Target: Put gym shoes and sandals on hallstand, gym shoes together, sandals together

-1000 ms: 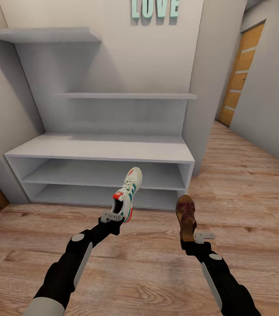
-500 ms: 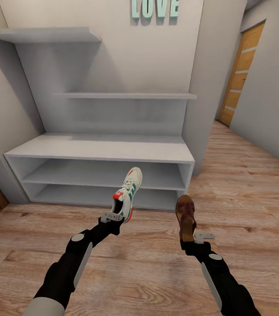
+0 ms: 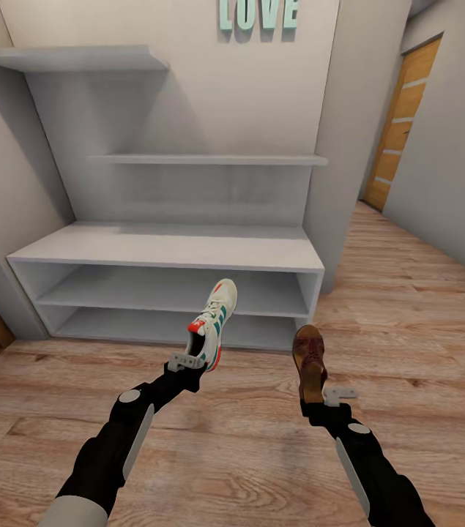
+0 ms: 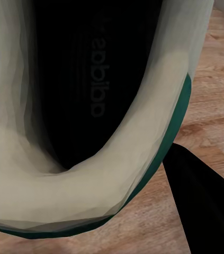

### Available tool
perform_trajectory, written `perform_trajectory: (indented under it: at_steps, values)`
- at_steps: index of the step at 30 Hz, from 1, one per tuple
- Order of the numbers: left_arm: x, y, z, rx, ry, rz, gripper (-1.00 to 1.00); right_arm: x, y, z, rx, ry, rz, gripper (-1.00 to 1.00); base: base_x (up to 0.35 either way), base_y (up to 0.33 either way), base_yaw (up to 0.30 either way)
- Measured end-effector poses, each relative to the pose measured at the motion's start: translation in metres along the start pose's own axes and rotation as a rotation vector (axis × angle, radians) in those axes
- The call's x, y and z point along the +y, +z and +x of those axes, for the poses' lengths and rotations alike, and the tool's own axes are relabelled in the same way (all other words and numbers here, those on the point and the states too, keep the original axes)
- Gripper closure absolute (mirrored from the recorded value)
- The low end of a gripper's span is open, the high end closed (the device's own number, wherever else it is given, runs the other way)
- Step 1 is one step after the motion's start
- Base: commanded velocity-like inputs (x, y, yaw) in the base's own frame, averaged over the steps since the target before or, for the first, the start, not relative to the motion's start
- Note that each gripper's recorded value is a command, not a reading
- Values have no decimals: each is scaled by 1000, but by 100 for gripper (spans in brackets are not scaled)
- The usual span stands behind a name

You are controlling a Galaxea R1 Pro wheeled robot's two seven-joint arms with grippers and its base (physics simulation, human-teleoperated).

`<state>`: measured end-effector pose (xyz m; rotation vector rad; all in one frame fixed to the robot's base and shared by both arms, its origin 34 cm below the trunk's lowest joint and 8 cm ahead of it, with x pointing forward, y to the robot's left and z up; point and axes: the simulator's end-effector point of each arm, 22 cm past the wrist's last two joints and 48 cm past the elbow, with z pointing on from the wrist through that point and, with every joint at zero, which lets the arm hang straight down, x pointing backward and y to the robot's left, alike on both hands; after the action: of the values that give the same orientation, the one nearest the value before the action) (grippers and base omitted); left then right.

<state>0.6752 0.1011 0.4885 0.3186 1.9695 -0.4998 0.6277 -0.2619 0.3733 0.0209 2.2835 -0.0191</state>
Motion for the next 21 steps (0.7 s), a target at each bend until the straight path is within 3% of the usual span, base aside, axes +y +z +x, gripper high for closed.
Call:
perform_trajectory:
  at_steps: [21]
  values:
    - [0,0,0,0,0,0,100,0,0,0,0,1,0,100,0,0,0]
